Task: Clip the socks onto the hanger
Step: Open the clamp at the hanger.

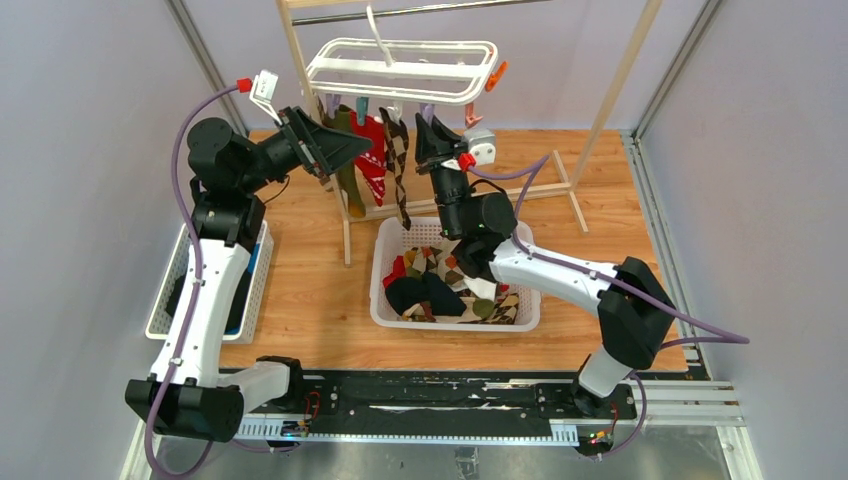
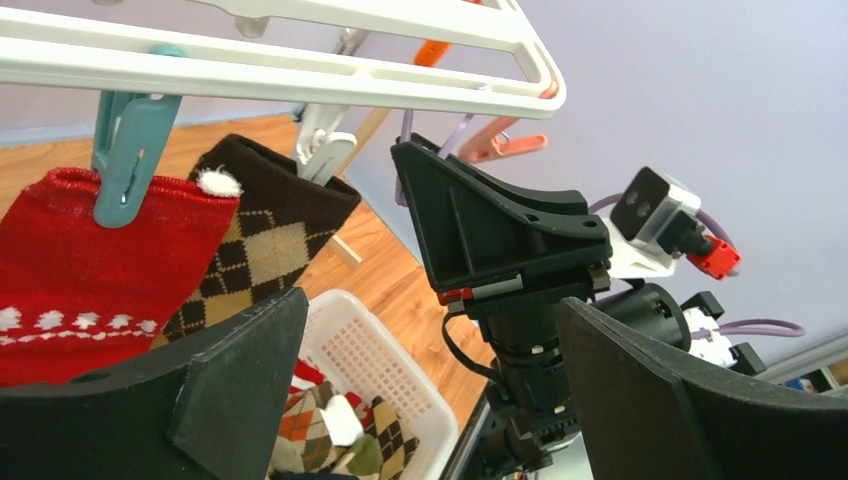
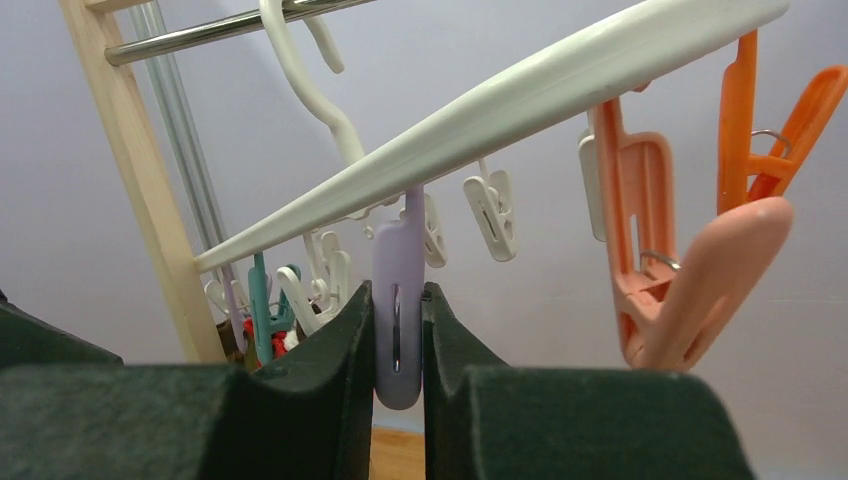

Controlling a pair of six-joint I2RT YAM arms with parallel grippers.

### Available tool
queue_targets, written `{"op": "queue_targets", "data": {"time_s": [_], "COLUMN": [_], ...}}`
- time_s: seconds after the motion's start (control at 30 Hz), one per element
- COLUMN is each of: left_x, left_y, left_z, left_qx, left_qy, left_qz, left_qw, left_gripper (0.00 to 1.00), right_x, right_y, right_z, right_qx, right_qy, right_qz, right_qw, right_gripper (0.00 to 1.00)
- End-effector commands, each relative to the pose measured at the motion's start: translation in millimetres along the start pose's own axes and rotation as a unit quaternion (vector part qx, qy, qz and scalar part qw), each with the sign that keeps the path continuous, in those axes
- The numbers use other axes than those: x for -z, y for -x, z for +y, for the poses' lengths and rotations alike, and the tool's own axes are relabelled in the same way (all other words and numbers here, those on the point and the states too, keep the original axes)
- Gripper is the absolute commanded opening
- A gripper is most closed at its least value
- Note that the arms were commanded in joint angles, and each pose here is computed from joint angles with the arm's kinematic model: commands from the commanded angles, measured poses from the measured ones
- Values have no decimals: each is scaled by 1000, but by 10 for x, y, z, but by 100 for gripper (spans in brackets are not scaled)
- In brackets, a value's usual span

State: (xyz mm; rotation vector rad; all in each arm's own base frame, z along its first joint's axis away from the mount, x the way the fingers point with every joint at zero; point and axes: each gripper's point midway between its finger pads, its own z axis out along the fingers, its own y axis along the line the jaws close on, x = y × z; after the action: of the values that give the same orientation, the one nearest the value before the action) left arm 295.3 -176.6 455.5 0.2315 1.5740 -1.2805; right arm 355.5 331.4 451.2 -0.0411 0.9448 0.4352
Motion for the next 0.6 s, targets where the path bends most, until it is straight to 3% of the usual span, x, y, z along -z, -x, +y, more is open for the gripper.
{"op": "queue_targets", "data": {"time_s": [0.0,0.57], "left_x": [-83,-66], "left_y": [55,-132], "left_z": [-191,-55], "left_qx": [-6,-34], "left_qy": [-34,-7], "left_qz": [2,22], "left_qw": [999,999], "left_gripper": [100,84], "right_x": [-14,39], "right_y": [41,-96], "right_z": [4,275], "right_qx": [-63,-79], "right_qy": [22,90], "right_qz": [11,66], "right_qw": [998,991], "right_gripper": [0,0]}}
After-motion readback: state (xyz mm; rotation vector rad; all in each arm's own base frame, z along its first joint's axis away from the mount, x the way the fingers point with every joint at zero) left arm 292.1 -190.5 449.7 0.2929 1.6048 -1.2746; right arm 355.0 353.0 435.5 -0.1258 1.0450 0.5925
